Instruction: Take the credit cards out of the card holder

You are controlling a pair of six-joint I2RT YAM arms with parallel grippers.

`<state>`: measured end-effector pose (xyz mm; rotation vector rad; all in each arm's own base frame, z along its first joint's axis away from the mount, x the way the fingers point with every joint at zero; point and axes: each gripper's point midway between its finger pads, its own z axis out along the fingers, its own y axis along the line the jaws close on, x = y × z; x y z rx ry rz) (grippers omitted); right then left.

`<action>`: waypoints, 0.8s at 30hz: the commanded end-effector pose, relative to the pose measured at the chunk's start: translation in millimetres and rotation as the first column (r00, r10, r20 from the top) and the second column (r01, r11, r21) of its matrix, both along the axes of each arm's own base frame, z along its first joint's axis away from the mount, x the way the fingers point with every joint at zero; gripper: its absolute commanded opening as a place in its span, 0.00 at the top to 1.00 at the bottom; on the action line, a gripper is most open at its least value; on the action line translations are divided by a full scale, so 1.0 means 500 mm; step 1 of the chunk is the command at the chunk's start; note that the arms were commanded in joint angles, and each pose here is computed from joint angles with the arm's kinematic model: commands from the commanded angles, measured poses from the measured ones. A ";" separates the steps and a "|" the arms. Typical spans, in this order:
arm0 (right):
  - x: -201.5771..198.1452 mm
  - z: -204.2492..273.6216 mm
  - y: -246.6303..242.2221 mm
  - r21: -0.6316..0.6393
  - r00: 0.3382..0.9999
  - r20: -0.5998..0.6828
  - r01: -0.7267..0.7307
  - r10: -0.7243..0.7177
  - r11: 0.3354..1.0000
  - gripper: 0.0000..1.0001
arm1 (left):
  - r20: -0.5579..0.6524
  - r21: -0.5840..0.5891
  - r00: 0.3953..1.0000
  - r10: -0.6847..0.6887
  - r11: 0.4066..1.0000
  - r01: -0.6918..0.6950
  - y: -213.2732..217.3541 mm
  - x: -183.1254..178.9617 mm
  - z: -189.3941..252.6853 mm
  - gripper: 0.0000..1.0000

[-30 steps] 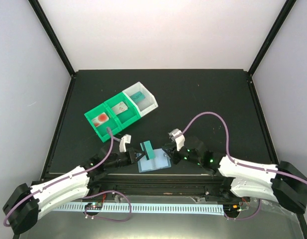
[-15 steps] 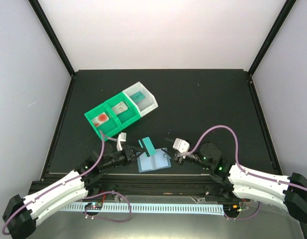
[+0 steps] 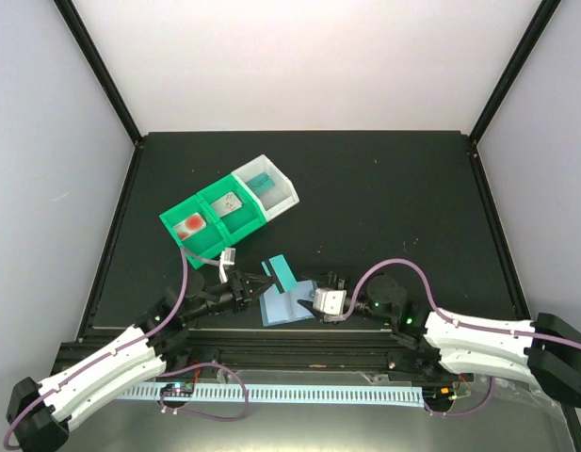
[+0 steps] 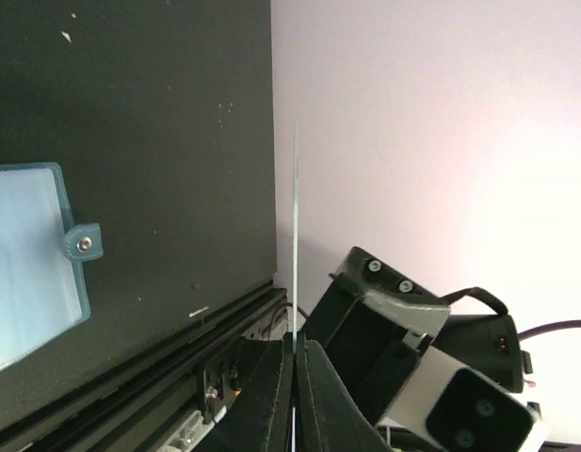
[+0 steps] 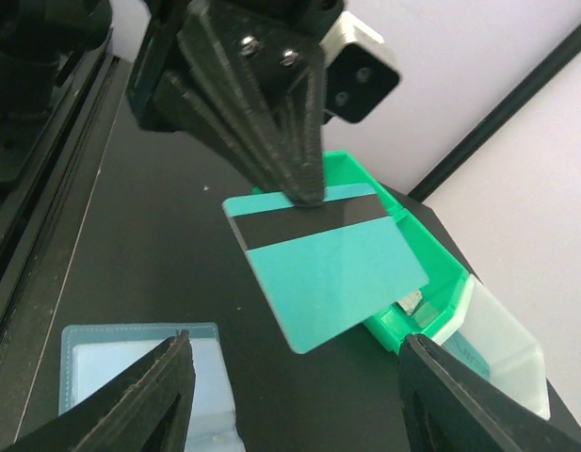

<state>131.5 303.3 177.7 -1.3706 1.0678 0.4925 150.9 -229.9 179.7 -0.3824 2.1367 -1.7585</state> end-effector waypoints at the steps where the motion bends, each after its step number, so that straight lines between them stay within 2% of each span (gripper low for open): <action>1: -0.008 0.015 0.019 -0.028 0.989 0.148 -0.028 0.031 0.999 0.39 | -0.001 -0.083 0.999 -0.033 0.996 0.033 -0.007 -0.010 0.050 0.98; 7: 0.012 0.024 0.040 -0.060 0.964 0.264 0.031 -0.014 0.998 0.39 | -0.002 -0.107 0.998 -0.058 0.993 0.057 -0.013 -0.017 0.058 0.98; 13: 0.024 0.050 0.049 -0.007 0.947 0.316 0.066 -0.060 0.998 0.40 | 0.003 -0.078 0.997 -0.078 0.994 0.078 -0.018 -0.019 0.063 0.99; 15: 0.024 0.051 0.049 -0.003 0.942 0.329 0.065 -0.061 0.998 0.43 | -0.004 -0.082 0.997 -0.079 0.994 0.078 -0.020 -0.018 0.062 0.98; 17: 0.023 0.049 0.049 -0.006 0.940 0.337 0.065 -0.059 0.998 0.53 | -0.001 -0.092 0.996 -0.084 0.992 0.083 -0.023 -0.018 0.064 0.98; 21: 0.019 0.048 0.039 0.004 0.931 0.360 0.063 -0.061 0.998 0.91 | 0.017 -0.086 0.996 -0.093 0.992 0.094 -0.027 -0.016 0.071 0.98; 22: 0.018 0.048 0.037 0.004 0.931 0.359 0.063 -0.061 0.998 0.97 | 0.029 -0.082 0.995 -0.094 0.992 0.097 -0.028 -0.016 0.075 0.98; 24: 0.015 0.050 0.035 0.010 0.940 0.336 0.059 -0.059 0.998 0.99 | 0.065 -0.079 0.993 -0.098 0.992 0.103 -0.028 -0.016 0.088 0.95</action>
